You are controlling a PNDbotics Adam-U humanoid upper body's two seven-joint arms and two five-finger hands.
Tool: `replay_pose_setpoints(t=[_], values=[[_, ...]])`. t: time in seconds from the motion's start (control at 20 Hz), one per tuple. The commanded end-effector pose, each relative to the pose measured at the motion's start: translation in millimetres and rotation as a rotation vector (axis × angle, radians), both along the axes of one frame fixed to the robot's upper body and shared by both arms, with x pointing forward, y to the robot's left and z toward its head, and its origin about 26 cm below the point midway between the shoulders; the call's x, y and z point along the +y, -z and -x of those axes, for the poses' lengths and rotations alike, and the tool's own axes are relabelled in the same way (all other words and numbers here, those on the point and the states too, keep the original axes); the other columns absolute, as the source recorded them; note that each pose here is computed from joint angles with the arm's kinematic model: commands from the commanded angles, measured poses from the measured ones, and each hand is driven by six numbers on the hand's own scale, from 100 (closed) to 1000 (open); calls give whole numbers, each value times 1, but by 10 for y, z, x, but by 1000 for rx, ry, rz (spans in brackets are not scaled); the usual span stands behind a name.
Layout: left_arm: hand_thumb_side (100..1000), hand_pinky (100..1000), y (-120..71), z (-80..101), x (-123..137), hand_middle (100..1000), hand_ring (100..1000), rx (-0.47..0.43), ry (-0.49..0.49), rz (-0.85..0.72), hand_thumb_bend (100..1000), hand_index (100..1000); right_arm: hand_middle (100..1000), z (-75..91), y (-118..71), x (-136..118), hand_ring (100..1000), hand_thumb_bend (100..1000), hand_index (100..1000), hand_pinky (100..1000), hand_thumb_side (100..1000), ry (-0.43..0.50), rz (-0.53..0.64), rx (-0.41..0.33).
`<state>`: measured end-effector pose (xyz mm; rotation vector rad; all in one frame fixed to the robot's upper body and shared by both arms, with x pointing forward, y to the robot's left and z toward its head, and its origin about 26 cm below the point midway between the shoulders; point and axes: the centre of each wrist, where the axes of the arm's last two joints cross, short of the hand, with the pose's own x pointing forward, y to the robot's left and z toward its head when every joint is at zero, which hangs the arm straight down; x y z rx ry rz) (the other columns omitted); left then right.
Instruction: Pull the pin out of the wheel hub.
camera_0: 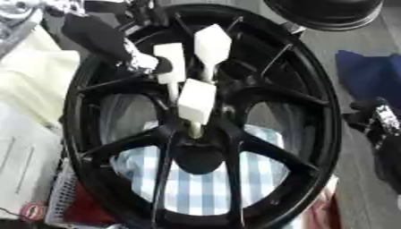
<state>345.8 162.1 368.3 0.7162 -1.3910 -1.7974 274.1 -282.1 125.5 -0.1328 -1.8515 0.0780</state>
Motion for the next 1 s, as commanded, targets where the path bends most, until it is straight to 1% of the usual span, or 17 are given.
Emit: replay_pose_setpoints(t=[0.05, 0.1, 0.15, 0.3, 0.4, 0.5, 0.55, 0.6, 0.65, 0.7, 0.75, 0.85, 1.0], values=[[624, 786, -58, -35, -20, 807, 823, 56, -66, -15, 452, 878, 524, -6, -46, -6, 769, 100, 691, 863, 783, -3, 9, -15], [603, 785, -38, -63, -27, 805, 821, 62, -70, -18, 458, 875, 524, -8, -46, -2, 769, 100, 691, 864, 786, -4, 8, -15], [619, 783, -19, -90, -33, 804, 820, 68, -74, -22, 455, 874, 524, -9, -45, 1, 769, 100, 691, 864, 789, -4, 6, -15], [613, 769, 28, -146, -38, 784, 803, 86, -76, -34, 454, 858, 524, -11, -40, 4, 769, 100, 691, 864, 793, -2, 3, -14], [591, 758, 36, -157, -47, 760, 781, 94, -68, -37, 442, 844, 524, -13, -38, 5, 769, 100, 691, 864, 795, 0, 1, -14], [573, 742, 36, -159, -61, 716, 746, 99, -61, -34, 423, 813, 524, -16, -37, 9, 769, 100, 691, 864, 797, -1, -1, -13], [546, 721, 34, -157, -67, 678, 715, 100, -57, -29, 362, 788, 524, -17, -36, 11, 769, 100, 691, 864, 799, -1, -2, -13], [534, 712, 29, -154, -73, 662, 702, 99, -55, -19, 336, 775, 524, -18, -34, 13, 769, 100, 691, 864, 801, -1, -2, -12], [510, 692, 26, -151, -75, 627, 674, 98, -55, -7, 288, 748, 524, -19, -30, 14, 769, 100, 691, 864, 805, -1, -3, -11], [503, 683, 21, -148, -75, 616, 662, 96, -56, 7, 266, 738, 524, -19, -25, 14, 769, 100, 691, 864, 807, 0, -4, -8], [460, 654, 13, -141, -76, 577, 626, 93, -56, 25, 166, 704, 524, -19, -18, 14, 769, 100, 691, 864, 818, 2, -6, -5], [439, 631, -13, -117, -76, 543, 603, 85, -50, 71, 100, 674, 525, -22, 2, 15, 770, 100, 691, 865, 833, 7, -8, 4], [405, 603, -68, -61, -66, 503, 572, 68, -35, 143, 100, 632, 525, -24, 27, 15, 770, 100, 691, 865, 846, 14, -10, 16]])
